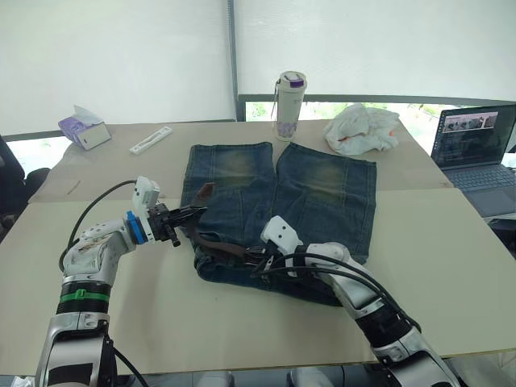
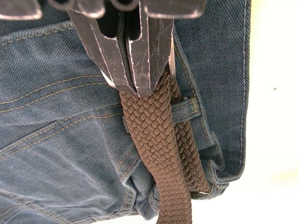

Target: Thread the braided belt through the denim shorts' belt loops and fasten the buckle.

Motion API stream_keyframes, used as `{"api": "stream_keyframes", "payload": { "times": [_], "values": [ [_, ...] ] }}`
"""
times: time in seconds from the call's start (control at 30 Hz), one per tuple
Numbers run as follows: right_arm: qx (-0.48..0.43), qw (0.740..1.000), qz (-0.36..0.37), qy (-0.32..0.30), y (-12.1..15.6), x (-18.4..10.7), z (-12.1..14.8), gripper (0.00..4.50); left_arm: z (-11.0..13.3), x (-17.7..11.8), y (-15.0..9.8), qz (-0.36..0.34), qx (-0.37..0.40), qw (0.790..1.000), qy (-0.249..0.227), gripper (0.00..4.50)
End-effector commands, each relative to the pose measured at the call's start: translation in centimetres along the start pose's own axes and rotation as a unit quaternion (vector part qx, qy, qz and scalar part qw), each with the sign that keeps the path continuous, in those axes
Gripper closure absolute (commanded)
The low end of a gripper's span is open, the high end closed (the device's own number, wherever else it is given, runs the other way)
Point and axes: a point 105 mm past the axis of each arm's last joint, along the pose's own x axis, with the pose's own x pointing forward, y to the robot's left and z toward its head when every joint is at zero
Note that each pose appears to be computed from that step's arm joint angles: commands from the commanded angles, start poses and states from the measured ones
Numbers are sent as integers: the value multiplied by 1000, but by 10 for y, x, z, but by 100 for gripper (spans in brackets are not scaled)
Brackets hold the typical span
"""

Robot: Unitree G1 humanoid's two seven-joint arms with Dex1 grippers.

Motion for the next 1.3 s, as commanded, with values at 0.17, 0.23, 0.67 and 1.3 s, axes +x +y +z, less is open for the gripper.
{"api": "stream_keyframes", "payload": {
  "times": [0.17, 0.23, 0.67, 1.3],
  "values": [
    [20, 997, 18, 71, 8, 5, -28, 447, 50, 18, -16, -42, 57, 996, -60, 450],
    [26, 996, 20, 87, 8, 5, -34, 447, 58, 24, -21, -55, 69, 994, -67, 450],
    [31, 992, 5, 120, 4, 7, -44, 447, 99, 88, -105, -227, 76, 962, -132, 450],
    [47, 992, -4, 118, 5, 9, -49, 447, 59, 116, -224, -448, 68, 890, -39, 450]
  ]
}}
